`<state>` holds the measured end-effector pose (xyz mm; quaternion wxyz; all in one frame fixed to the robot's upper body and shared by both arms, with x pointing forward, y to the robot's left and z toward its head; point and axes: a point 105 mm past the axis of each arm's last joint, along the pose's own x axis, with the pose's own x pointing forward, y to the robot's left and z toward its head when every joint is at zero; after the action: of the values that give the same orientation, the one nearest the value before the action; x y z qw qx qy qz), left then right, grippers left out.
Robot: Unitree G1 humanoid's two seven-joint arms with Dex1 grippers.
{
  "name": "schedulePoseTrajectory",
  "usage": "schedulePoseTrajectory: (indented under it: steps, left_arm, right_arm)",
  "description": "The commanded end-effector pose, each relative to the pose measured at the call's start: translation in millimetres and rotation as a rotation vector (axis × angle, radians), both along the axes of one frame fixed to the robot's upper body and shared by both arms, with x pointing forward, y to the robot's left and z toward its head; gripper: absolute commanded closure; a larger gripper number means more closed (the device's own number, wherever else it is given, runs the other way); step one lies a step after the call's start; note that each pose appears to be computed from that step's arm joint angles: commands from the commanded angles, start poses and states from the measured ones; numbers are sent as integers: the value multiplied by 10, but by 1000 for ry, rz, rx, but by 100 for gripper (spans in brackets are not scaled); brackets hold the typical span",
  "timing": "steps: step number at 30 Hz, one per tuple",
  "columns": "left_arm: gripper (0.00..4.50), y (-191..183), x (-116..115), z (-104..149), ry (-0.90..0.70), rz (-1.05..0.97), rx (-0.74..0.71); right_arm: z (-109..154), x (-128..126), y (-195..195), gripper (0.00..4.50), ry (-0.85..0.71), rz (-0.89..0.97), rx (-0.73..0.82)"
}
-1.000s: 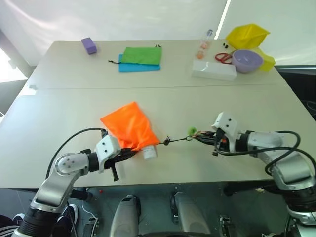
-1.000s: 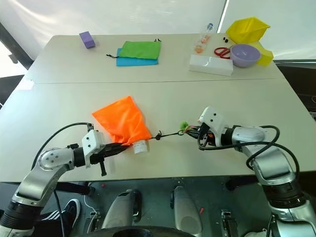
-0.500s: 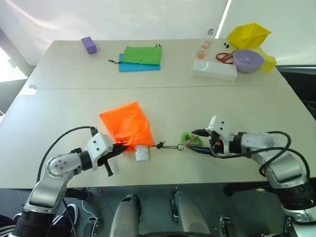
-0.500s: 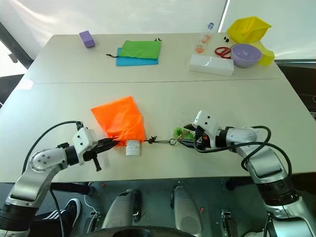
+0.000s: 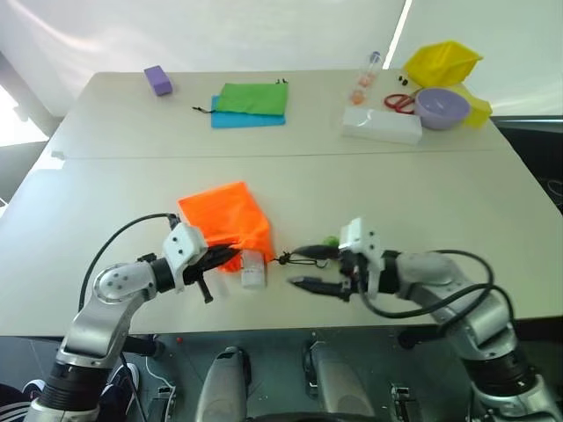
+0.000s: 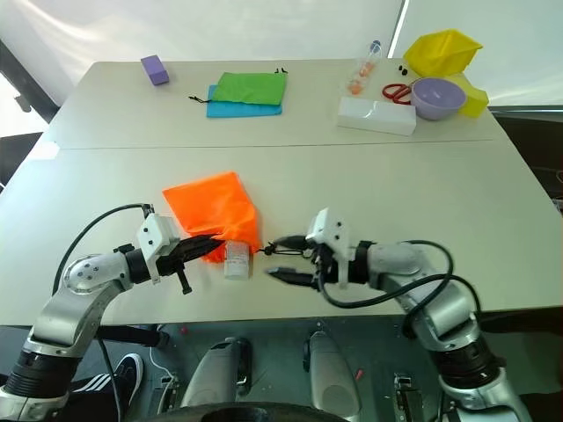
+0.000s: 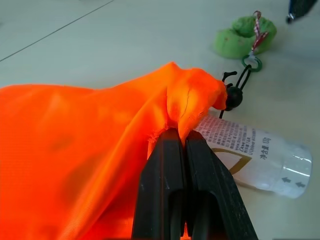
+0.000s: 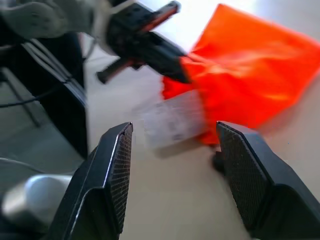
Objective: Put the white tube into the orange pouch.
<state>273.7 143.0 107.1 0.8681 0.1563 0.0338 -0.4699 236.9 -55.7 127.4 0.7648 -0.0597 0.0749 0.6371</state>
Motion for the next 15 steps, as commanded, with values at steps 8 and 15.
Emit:
schedulePoseTrajectory:
  steps: [8,15]
  left_arm:
    - [450,-164,63,199,-79,-33,-5]
    - [450,-197,63,301,-85,-22,-25]
  right_arm:
    - [-191,-75,335,444,139,279,-12]
    - [-307,128,370,444,-22,243,-99]
